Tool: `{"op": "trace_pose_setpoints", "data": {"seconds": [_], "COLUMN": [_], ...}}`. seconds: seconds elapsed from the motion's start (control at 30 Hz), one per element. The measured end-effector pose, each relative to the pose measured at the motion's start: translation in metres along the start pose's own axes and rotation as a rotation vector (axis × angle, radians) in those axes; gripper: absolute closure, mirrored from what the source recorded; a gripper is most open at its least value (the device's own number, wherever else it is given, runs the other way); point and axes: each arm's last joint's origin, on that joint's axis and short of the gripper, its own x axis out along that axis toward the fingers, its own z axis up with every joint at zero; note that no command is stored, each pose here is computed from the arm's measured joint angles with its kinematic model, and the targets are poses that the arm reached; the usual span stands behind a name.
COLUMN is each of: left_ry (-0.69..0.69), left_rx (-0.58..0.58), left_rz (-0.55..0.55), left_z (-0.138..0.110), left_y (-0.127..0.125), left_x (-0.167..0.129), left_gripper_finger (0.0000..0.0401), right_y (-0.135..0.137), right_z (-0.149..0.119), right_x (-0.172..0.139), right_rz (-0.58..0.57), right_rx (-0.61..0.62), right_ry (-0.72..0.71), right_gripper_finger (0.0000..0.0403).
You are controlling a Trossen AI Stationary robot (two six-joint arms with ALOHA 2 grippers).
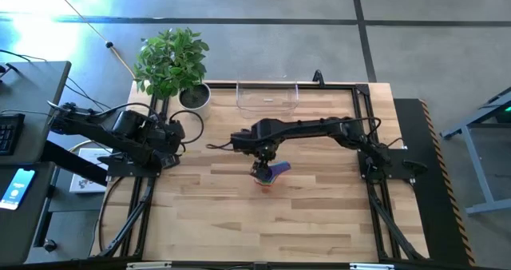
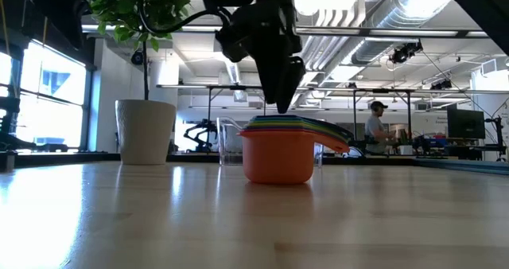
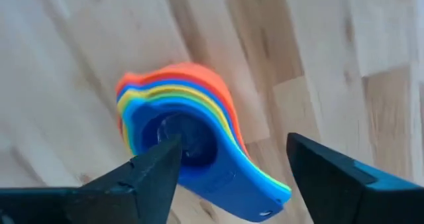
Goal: Nest measuring cups in basket
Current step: Put the nested measuring cups into the transparent bin
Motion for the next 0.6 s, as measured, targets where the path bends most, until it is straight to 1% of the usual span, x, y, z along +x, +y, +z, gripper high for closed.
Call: {"op": "trace_pose_setpoints", "data": {"seconds": [0.17,0.27,0.33,0.43,0.5,0.6], "left_ry": [-0.035,-0.048,-0.063,-0.078,-0.087,-0.096], "left_rx": [-0.068,-0.139,-0.200,-0.284,-0.328,-0.385], "left_rz": [-0.021,-0.026,-0.018,0.002,0.013,0.021], "left_z": [0.004,0.005,0.006,0.006,0.006,0.006], "left_y": [-0.002,-0.003,-0.002,-0.002,-0.001,-0.001], "left_x": [0.000,0.000,0.000,0.000,0.000,0.000], "left_gripper_finger": [0.0392,0.0392,0.0392,0.0392,0.0392,0.0392], "right_y": [-0.004,-0.004,-0.004,-0.004,-0.004,-0.007], "right_z": [-0.002,-0.009,-0.014,-0.018,-0.018,-0.022], "right_x": [0.000,-0.001,-0.001,-0.002,-0.005,-0.018], "right_rz": [0.018,0.003,-0.017,-0.026,-0.022,-0.024], "right_rx": [-0.218,-0.378,-0.462,-0.551,-0.597,-0.640], "right_ry": [0.033,0.100,0.155,0.186,0.176,0.146], "right_gripper_finger": [0.0131,0.0130,0.0130,0.0130,0.0130,0.0130]}}
